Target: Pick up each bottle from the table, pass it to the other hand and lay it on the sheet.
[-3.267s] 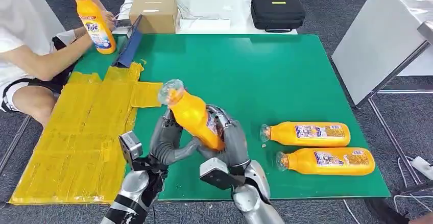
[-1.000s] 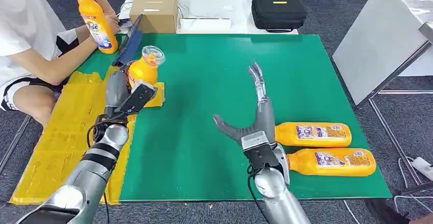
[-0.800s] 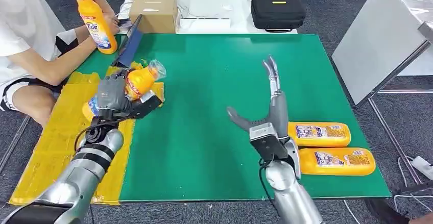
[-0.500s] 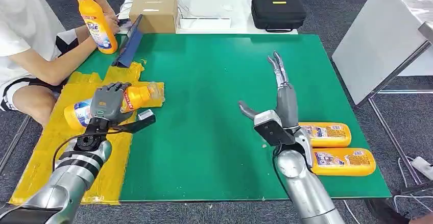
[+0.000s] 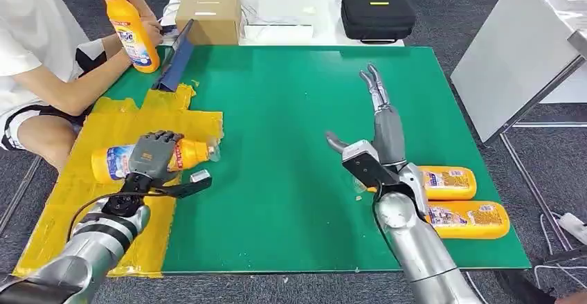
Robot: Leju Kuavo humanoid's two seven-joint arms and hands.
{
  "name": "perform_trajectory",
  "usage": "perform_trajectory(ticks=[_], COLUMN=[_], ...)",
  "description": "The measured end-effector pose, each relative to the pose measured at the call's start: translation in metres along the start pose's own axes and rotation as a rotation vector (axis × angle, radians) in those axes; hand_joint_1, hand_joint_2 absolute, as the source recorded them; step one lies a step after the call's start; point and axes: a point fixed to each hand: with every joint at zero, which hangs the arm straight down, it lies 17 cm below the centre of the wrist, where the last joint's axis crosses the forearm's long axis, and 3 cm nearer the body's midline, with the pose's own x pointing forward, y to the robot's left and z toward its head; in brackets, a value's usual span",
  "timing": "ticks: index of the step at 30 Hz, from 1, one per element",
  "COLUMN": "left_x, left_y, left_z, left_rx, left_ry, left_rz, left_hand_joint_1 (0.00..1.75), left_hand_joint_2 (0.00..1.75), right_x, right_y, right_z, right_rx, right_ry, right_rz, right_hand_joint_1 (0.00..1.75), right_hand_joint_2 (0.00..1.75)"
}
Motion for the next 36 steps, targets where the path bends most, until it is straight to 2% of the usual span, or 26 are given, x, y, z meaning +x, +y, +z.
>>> perform_trajectory(ticks=[3, 4, 5, 9, 12, 20, 24, 28, 31, 36], left_x=[0.003, 0.004, 0.004, 0.007, 0.005, 0.014, 0.017, 0.036, 0.063, 0.096], left_y=[-0.004, -0.005, -0.006, -0.009, -0.012, -0.028, -0.03, -0.02, -0.01, 0.042], left_z=[0.003, 0.003, 0.004, 0.006, 0.008, 0.017, 0.017, 0.01, 0.005, -0.007], left_rx=[-0.012, -0.014, -0.016, -0.023, -0.031, -0.076, -0.079, -0.048, -0.026, 0.096], left_ry=[-0.005, -0.006, -0.007, -0.014, 0.027, 0.005, 0.011, 0.0, -0.024, -0.053], left_rz=[0.003, 0.004, 0.005, 0.013, 0.071, 0.077, 0.146, 0.299, 0.496, 0.847], left_hand_joint_1=[0.86, 0.65, 0.0, 0.0, 0.0, 0.0, 0.0, 0.0, 0.0, 0.0], left_hand_joint_2=[1.75, 1.75, 1.75, 1.75, 1.75, 1.75, 1.75, 1.75, 1.75, 1.75], right_x=[-0.002, -0.003, -0.003, -0.005, -0.007, -0.013, -0.019, -0.023, -0.029, -0.051], right_y=[0.002, 0.002, 0.002, 0.004, 0.005, 0.008, 0.009, 0.012, 0.017, 0.028], right_z=[0.001, 0.001, 0.002, 0.003, 0.003, 0.006, 0.008, 0.013, 0.019, 0.035], right_rx=[0.003, 0.003, 0.004, 0.007, 0.013, 0.034, 0.049, 0.073, 0.103, 0.257], right_ry=[0.005, 0.006, 0.007, 0.012, 0.017, 0.023, 0.039, 0.047, 0.056, 0.057], right_rz=[0.0, 0.0, 0.001, 0.001, 0.01, 0.042, 0.066, 0.104, 0.154, 0.352], right_hand_joint_1=[0.0, 0.0, 0.0, 0.0, 0.0, 0.0, 0.0, 0.0, 0.0, 0.0], right_hand_joint_2=[1.75, 1.75, 1.75, 1.75, 1.75, 1.75, 1.75, 1.75, 1.75, 1.75])
